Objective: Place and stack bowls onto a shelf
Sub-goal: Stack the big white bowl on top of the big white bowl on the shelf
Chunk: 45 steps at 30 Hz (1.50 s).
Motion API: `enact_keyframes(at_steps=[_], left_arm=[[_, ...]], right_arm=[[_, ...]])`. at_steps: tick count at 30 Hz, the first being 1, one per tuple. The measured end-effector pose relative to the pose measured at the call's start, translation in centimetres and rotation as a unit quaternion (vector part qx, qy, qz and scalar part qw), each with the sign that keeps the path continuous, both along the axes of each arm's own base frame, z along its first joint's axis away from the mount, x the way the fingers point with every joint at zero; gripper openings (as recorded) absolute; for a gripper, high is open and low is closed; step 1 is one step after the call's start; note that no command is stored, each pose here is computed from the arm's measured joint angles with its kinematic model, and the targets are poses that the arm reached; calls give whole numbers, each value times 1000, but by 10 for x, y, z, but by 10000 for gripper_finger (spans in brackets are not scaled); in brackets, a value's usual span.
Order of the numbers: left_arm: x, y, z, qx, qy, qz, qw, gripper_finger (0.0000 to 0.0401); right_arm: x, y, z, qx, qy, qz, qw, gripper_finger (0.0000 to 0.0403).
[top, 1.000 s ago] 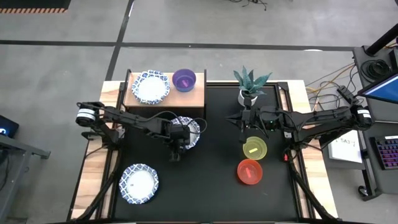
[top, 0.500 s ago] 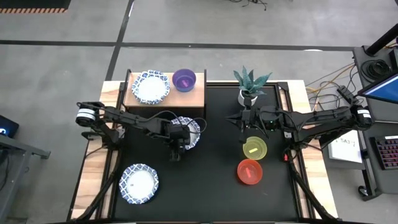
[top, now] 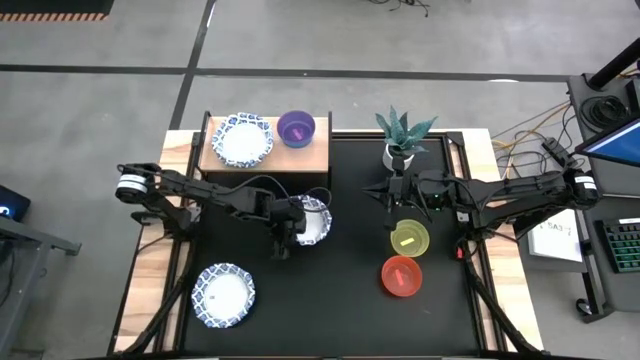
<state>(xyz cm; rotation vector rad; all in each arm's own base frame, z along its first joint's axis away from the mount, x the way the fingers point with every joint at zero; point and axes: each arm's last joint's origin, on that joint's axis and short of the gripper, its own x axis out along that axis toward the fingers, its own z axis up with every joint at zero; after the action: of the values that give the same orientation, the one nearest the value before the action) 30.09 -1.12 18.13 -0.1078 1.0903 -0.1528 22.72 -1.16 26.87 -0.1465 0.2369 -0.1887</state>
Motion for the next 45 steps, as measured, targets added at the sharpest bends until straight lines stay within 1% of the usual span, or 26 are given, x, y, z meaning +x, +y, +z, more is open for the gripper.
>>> enact_keyframes(at_steps=[4,9,12,16,19,21,23,25,28,29,30,34,36,41,43,45], left_arm=[[-8,0,21,6,-1,-12,1000,3],[-19,-8,66,10,-15,-37,999,1],[-27,-15,104,1,-41,-63,997,1],[-42,-24,166,4,-102,-86,991,1],[-58,-24,204,41,-137,-81,986,0],[-68,-21,222,95,-153,-57,982,0],[-76,-16,234,157,-153,-26,975,0],[-82,-9,239,231,-135,15,963,0],[-91,6,237,332,-82,85,936,0],[-94,12,236,349,-63,104,929,0],[-96,17,233,355,-45,117,926,0],[-101,43,223,351,8,181,919,0],[-103,56,218,339,26,202,918,0],[-103,81,202,260,37,227,938,0],[-102,89,193,260,42,241,934,0],[-103,97,184,273,58,250,927,0]], right_arm=[[0,0,0,0,0,0,1000,9],[0,0,0,4,-1,-1,1000,9],[0,0,0,4,0,-1,1000,9],[0,0,0,4,0,-1,1000,9],[0,0,0,4,0,-1,1000,9],[0,0,0,4,0,-1,1000,9],[0,0,0,4,0,-1,1000,9],[0,0,0,4,0,-1,1000,9],[0,0,0,4,0,-1,1000,9],[0,0,0,4,0,-1,1000,9],[0,0,0,4,0,-1,1000,9],[0,0,0,4,0,-1,1000,9],[0,0,0,4,0,-1,1000,9],[0,0,-1,4,0,-1,1000,9],[0,0,-1,4,1,-1,1000,9],[0,0,-1,4,0,-1,1000,9]])
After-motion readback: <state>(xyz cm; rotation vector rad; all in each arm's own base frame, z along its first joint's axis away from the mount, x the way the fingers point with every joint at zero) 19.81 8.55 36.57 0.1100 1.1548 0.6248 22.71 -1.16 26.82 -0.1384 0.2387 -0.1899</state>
